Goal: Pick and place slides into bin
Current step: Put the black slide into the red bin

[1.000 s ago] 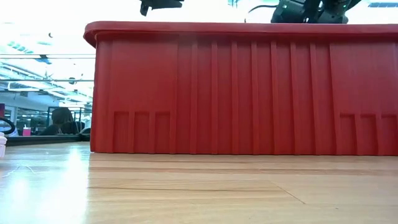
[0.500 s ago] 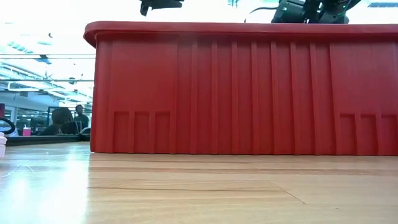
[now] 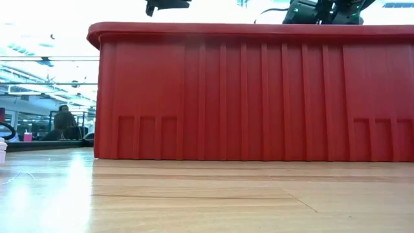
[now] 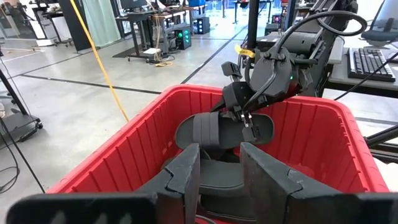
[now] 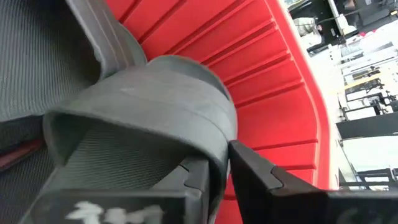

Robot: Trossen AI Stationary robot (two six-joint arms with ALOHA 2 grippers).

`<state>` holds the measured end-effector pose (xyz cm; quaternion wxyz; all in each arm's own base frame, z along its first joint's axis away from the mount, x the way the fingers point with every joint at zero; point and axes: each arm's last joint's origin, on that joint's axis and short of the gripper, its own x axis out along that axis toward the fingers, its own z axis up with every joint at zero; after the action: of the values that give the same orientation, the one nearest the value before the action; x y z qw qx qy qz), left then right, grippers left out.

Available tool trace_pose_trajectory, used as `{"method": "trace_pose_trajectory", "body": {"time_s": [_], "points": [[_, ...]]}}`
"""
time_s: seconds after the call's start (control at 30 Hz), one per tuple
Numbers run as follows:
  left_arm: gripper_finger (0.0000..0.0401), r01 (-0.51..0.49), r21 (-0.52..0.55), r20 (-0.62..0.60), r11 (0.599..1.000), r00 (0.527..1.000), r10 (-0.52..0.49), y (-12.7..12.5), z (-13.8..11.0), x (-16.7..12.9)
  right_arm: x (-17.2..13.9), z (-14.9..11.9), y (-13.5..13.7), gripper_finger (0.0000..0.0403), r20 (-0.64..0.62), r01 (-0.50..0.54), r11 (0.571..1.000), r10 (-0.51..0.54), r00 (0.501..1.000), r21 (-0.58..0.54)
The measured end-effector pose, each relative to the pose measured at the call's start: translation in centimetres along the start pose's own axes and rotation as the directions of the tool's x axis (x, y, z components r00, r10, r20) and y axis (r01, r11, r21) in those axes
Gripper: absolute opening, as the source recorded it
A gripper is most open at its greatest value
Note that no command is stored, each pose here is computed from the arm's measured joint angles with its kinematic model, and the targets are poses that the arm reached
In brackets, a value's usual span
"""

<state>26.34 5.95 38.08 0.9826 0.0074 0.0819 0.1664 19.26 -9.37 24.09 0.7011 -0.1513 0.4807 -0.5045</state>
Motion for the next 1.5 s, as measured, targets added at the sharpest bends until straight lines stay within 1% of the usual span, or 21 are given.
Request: {"method": "trace_pose_trajectory", "body": {"time_s": [0.23, 0.37, 0.63, 0.83, 0.97, 1.27, 1.37, 1.5], "points": [[0.0118, 0.000, 0.000, 0.000, 1.000, 1.000, 0.000, 0.00, 0.00, 0.00, -0.01, -0.06, 0.05, 0.0108, -0.004, -0.014, 1.000, 0.014, 1.000, -0.006], [0.0118, 0.000, 0.000, 0.000, 1.000, 1.000, 0.000, 0.00, 0.00, 0.00, -0.04, -0.08, 0.19, 0.0137, -0.002, -0.070, 0.998, 0.070, 0.998, -0.006], [0.0118, 0.000, 0.000, 0.000, 1.000, 1.000, 0.000, -0.01, 0.00, -0.01, -0.05, -0.23, 0.23, 0.0171, -0.013, -0.084, 0.996, 0.084, 0.996, 0.019], [0.0118, 0.000, 0.000, 0.000, 1.000, 1.000, 0.000, -0.01, 0.00, 0.00, -0.06, -0.45, 0.22, 0.0180, -0.030, -0.084, 0.996, 0.084, 0.996, 0.008], [0.0118, 0.000, 0.000, 0.000, 1.000, 1.000, 0.000, 0.00, 0.00, 0.00, -0.06, -0.55, 0.22, 0.0178, -0.038, -0.085, 0.996, 0.084, 0.996, -0.022], [0.0118, 0.000, 0.000, 0.000, 1.000, 1.000, 0.000, 0.00, 0.00, 0.00, -0.05, -0.55, 0.22, 0.0180, -0.038, -0.083, 0.996, 0.083, 0.996, -0.014], [0.0118, 0.000, 0.000, 0.000, 1.000, 1.000, 0.000, 0.00, 0.00, 0.00, -0.05, -0.55, 0.21, 0.0177, -0.038, -0.084, 0.995, 0.082, 0.996, -0.046], [0.0118, 0.000, 0.000, 0.000, 1.000, 1.000, 0.000, 0.00, 0.00, 0.00, 0.06, -0.53, 0.07, 0.0174, -0.039, -0.064, 0.997, 0.063, 0.997, -0.048]]}}
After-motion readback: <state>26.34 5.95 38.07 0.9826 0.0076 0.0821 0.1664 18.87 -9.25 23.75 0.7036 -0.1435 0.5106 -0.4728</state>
